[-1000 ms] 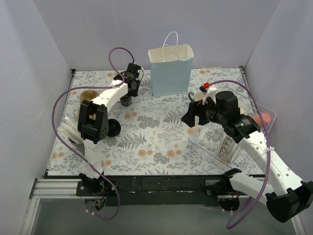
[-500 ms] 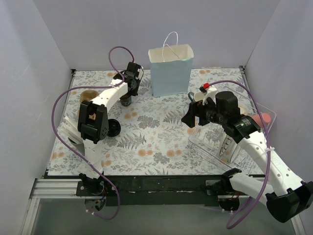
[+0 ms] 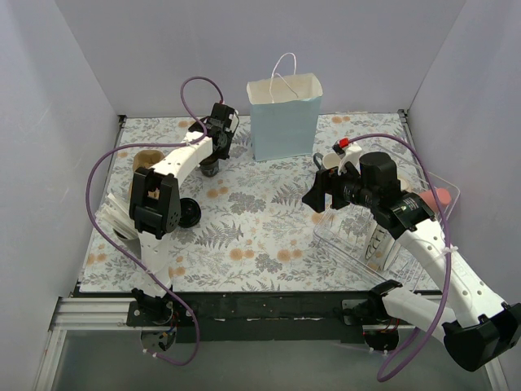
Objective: Pack the takeout coffee
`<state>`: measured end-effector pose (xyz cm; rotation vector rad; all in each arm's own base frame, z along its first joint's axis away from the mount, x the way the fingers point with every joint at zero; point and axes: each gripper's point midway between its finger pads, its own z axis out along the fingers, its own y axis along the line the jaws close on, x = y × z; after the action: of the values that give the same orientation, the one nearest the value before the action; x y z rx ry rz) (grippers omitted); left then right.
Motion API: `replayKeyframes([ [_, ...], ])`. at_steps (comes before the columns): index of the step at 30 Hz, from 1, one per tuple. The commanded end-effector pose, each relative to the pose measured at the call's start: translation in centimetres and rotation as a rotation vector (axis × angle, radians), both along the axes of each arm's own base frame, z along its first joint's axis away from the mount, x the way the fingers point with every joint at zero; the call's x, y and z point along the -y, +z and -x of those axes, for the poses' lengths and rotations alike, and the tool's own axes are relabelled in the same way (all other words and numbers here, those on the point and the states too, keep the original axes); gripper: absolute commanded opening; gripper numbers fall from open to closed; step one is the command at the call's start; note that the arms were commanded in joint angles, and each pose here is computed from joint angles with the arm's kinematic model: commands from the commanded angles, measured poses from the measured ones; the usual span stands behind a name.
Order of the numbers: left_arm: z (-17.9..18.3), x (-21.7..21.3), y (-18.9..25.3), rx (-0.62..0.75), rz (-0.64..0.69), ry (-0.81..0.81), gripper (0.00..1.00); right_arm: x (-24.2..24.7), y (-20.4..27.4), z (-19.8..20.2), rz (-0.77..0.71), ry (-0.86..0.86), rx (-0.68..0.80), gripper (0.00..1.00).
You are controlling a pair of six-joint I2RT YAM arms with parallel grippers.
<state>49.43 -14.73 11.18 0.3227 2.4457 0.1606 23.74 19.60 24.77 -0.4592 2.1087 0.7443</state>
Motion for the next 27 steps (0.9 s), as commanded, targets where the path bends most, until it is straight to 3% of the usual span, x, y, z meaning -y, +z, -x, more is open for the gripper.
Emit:
replayKeyframes([
  [1, -0.67, 0.19, 3.98, 0.086, 0.023, 0.007, 0.18, 0.01, 1.97, -0.30, -0.027, 0.000, 0.061, 0.90],
  [27, -0.96, 0.21, 4.18, 0.094, 0.020, 0.007, 0.20, -0.10, 2.01, -0.35, -0.028, 0.003, 0.061, 0.90],
])
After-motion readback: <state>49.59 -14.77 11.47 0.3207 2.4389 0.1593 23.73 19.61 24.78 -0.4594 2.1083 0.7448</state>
